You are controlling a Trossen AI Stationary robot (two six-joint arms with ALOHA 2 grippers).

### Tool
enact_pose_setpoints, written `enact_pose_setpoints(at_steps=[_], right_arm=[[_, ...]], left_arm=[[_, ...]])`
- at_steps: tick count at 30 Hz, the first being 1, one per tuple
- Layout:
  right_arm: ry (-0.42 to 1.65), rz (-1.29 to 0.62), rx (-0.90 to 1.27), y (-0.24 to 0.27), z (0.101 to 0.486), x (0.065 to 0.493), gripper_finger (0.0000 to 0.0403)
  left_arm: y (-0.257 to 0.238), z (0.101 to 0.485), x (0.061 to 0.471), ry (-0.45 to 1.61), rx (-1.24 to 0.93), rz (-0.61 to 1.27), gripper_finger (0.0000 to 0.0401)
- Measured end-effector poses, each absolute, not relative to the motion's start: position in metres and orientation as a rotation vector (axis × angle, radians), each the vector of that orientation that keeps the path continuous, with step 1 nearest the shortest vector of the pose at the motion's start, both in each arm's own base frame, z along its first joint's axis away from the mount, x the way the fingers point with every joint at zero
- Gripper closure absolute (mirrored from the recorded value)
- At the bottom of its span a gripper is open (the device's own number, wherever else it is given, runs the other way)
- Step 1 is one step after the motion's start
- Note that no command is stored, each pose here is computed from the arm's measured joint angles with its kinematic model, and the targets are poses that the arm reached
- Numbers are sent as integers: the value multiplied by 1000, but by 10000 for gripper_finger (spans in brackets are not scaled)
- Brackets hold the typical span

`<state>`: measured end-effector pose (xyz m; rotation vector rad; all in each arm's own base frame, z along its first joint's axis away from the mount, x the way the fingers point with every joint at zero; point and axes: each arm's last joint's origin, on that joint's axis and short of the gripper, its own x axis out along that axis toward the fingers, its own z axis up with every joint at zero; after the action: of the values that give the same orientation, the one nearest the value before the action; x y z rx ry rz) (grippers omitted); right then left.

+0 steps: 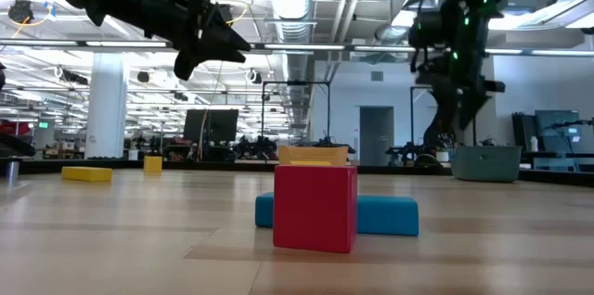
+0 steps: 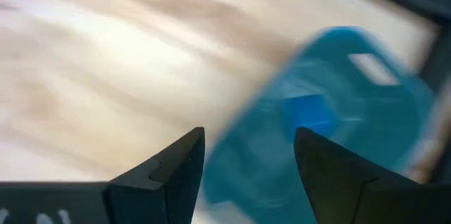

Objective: Sort & place blocks by color
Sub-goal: Put the right blue block into the blue bin

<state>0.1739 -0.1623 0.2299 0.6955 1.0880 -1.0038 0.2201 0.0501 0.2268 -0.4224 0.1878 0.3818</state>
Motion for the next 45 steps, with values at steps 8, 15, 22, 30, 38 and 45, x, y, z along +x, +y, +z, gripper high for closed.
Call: enact_pose_setpoints(at_steps=[8, 15, 22, 30, 38, 45], right_arm=[[942, -755, 700, -72, 244, 229, 177], [868, -499, 645, 28, 232, 270, 187], [795, -255, 573, 123, 202, 288, 187], [864, -76, 353, 191, 174, 309, 157], [893, -65, 288, 211, 156, 345, 142], [989, -54, 293, 210, 134, 356, 142]], left_arm=[[44, 232, 210, 238, -339, 306, 284], [40, 231, 211, 282, -269, 139, 284], [40, 231, 211, 287, -208, 143, 284], [35, 231, 212, 280, -210, 103, 284], [23, 226, 212, 341, -166, 72, 284], [16, 220, 210, 411, -160, 69, 284]])
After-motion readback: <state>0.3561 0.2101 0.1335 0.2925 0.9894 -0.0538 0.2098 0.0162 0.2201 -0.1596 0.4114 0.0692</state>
